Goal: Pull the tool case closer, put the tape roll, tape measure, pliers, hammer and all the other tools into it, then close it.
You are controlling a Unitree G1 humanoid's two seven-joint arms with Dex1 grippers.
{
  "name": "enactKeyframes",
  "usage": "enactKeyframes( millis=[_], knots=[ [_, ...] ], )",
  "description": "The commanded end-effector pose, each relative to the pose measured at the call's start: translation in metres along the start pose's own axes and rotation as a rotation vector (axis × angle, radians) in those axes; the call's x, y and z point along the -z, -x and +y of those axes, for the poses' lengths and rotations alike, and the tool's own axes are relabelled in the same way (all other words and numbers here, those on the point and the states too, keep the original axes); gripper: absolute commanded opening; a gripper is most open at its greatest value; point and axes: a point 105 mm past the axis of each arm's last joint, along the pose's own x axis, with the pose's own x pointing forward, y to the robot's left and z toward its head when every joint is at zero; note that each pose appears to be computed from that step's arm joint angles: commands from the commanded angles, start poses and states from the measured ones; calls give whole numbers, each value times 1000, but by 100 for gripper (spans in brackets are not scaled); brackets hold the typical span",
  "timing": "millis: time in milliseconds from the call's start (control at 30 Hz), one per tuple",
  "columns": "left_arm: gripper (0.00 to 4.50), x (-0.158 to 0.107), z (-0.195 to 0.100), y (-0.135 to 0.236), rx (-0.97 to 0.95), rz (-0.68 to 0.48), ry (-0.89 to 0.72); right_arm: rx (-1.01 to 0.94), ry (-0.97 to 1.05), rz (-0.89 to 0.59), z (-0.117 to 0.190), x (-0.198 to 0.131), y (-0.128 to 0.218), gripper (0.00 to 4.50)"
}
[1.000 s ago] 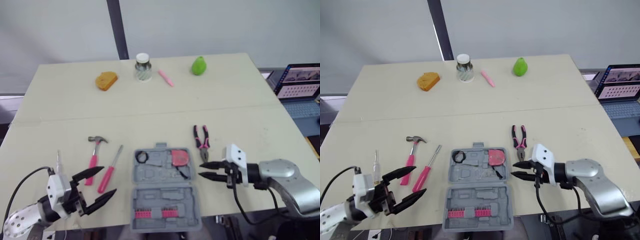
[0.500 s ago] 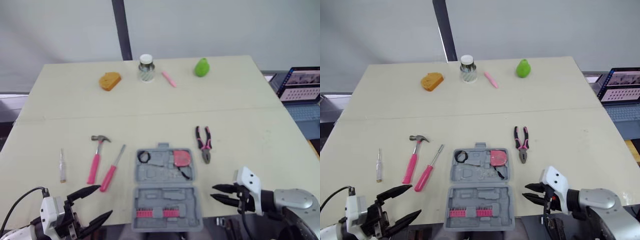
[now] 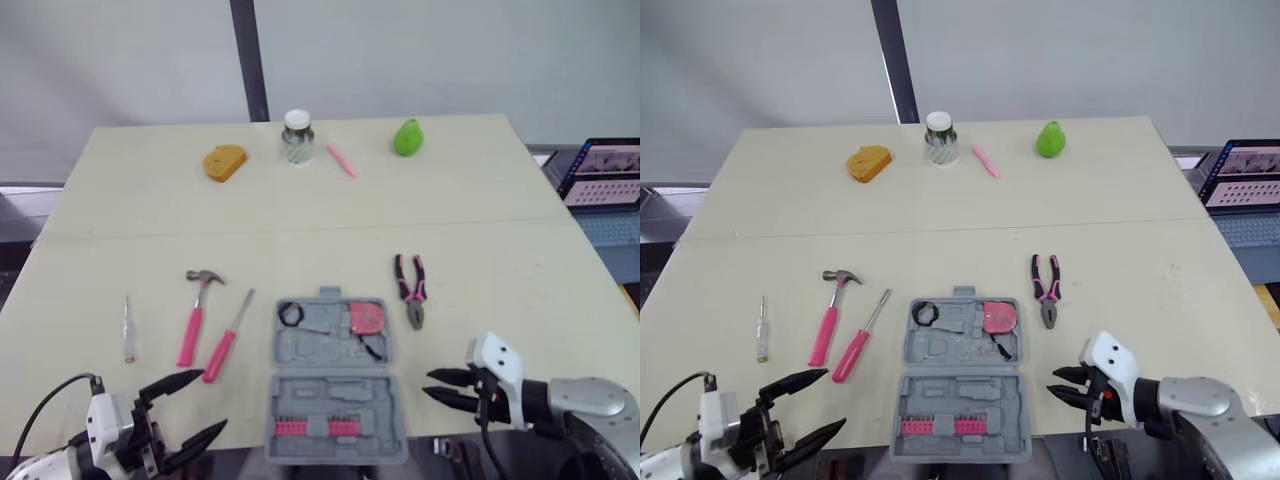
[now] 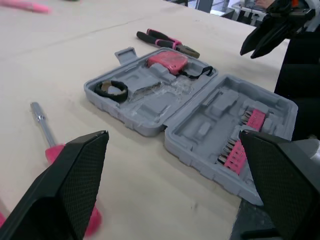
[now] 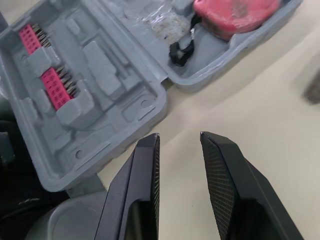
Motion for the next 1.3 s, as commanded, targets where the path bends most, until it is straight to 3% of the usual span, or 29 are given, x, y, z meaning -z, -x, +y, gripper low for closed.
enactKeyframes(
  millis=[33,167,700,1300],
  knots=[
    [450,-14,9,-8,72,-17,-63,77,23,-44,-7,-21,7,259],
    [450,-27,20,-26,121,-54,-112,173,-22,-51,-15,-29,7,448],
    [450,-37,19,-51,189,-66,-104,556,-278,-67,-29,-34,-12,448],
    [450,-40,17,-59,109,-32,-88,702,-368,-102,-49,-49,-44,448]
  ],
)
